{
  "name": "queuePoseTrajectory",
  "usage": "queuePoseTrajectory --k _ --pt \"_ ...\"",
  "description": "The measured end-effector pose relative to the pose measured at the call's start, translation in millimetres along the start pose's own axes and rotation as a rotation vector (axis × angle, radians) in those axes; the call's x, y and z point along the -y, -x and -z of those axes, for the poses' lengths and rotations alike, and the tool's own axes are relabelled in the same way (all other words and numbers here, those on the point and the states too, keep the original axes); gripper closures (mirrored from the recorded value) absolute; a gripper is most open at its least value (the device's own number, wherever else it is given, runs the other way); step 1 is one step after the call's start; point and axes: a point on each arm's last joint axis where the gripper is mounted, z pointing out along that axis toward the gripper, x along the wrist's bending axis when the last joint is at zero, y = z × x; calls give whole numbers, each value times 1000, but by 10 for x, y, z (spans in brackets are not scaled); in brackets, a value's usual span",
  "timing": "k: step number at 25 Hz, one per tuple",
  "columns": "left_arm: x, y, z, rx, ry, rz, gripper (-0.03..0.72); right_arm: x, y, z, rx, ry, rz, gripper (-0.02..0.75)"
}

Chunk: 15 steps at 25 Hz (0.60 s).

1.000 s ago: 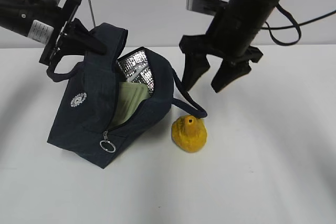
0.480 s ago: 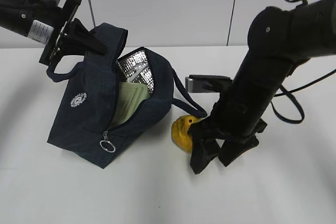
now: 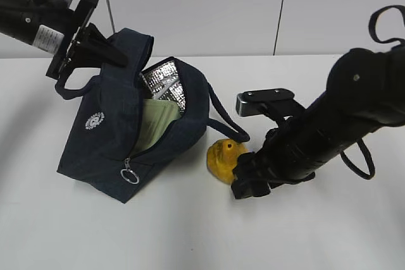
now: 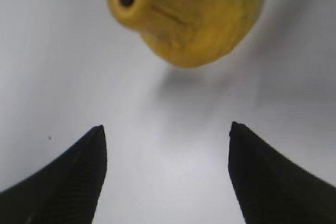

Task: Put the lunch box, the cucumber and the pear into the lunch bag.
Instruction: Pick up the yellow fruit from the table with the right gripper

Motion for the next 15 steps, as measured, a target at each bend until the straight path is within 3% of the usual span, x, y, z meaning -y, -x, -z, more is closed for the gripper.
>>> queuePoseTrajectory --k 3,11,15 --pt "3 -6 0 -7 -4 -3 686 66 22 13 32 97 21 205" --pt "4 -9 0 -10 -5 -4 686 2 -57 -12 -31 257 119 205" --pt "5 -9 0 -10 -5 -4 686 -48 -46 3 -14 313 143 180"
